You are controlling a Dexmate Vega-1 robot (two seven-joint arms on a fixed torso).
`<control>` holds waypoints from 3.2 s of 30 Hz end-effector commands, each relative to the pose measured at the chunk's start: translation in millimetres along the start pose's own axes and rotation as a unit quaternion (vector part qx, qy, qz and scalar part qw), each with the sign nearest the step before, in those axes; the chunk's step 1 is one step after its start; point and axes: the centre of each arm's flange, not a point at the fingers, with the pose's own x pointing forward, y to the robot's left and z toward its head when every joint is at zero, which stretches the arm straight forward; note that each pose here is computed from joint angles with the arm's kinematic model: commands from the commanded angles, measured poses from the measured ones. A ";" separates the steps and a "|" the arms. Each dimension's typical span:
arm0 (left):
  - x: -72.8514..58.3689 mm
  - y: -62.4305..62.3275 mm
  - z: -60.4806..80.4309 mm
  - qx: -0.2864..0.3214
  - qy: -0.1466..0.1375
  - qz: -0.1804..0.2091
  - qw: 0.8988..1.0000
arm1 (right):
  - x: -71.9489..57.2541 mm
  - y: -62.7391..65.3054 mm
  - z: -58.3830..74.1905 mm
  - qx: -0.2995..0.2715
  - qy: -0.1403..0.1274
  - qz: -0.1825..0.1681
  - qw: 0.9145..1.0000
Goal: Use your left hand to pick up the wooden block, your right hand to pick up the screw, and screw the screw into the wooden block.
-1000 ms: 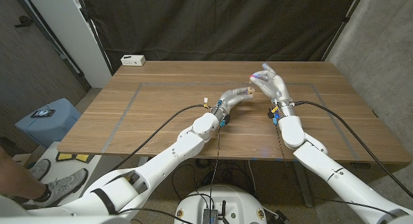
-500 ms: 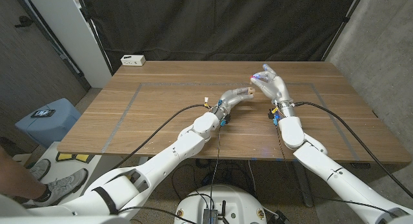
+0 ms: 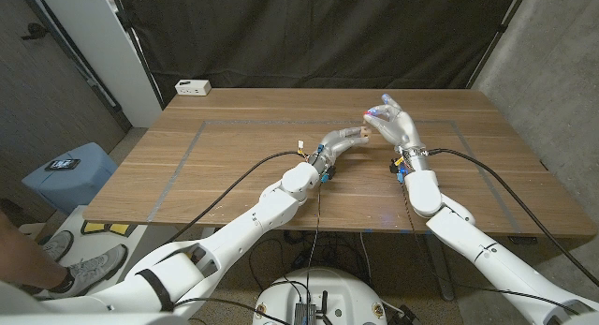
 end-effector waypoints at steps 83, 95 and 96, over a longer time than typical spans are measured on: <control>-3.8 -4.5 0.6 0.005 0.004 -0.007 1.000 | -8.2 -5.3 -5.4 -0.005 0.004 0.010 1.000; -5.7 -5.3 0.3 0.006 0.003 -0.008 1.000 | -9.2 -4.7 -6.2 0.000 0.006 0.010 1.000; -5.9 -5.4 0.3 0.006 0.003 -0.008 1.000 | -9.3 -4.8 -6.0 0.001 0.006 0.008 1.000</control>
